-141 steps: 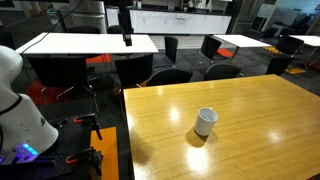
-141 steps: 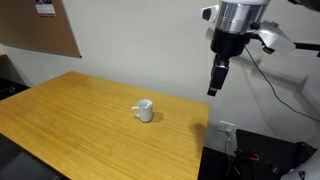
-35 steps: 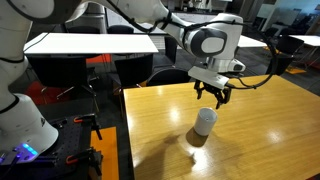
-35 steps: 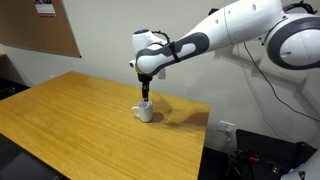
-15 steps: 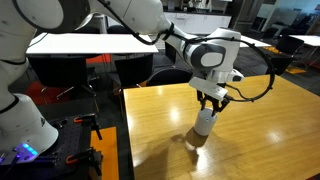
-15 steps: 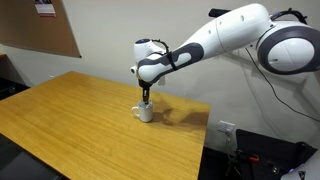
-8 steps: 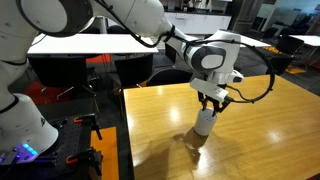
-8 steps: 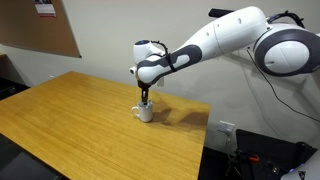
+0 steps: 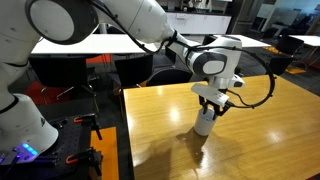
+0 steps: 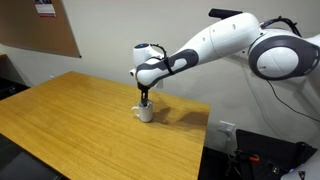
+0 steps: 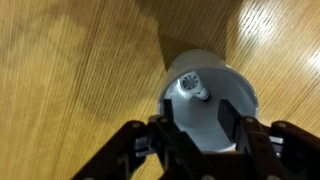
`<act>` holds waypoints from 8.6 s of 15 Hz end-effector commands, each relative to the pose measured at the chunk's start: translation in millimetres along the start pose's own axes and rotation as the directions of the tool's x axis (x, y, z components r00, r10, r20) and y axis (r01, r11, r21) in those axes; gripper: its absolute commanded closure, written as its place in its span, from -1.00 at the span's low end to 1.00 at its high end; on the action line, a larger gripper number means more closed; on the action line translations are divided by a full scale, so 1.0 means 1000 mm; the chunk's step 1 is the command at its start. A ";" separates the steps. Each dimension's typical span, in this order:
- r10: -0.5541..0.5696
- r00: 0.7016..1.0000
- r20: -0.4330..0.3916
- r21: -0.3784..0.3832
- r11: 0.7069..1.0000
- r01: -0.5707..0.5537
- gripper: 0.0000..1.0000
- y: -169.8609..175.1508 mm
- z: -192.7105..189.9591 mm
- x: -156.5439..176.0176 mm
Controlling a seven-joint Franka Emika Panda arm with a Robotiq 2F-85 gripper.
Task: Remove the marker from the mug cup and place it on the table
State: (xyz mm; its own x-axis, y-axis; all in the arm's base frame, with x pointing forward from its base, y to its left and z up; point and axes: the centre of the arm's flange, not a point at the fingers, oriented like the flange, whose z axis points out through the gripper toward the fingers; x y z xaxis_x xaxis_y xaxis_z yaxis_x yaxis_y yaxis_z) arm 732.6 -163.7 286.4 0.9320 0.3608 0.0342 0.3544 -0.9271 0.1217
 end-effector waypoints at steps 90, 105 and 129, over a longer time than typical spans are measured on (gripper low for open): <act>-0.015 0.961 0.275 0.111 0.994 -0.016 0.90 0.013 0.009 0.038; 0.039 0.975 0.217 0.050 0.997 -0.051 0.90 0.013 -0.062 0.016; 0.509 0.860 -0.013 -0.151 0.850 -0.505 0.90 0.054 -0.106 -0.039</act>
State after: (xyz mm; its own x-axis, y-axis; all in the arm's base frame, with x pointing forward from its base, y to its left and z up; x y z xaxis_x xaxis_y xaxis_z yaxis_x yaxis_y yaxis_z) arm 751.0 -218.0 408.2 0.9931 -0.0807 0.0856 -0.0971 -0.9732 0.2083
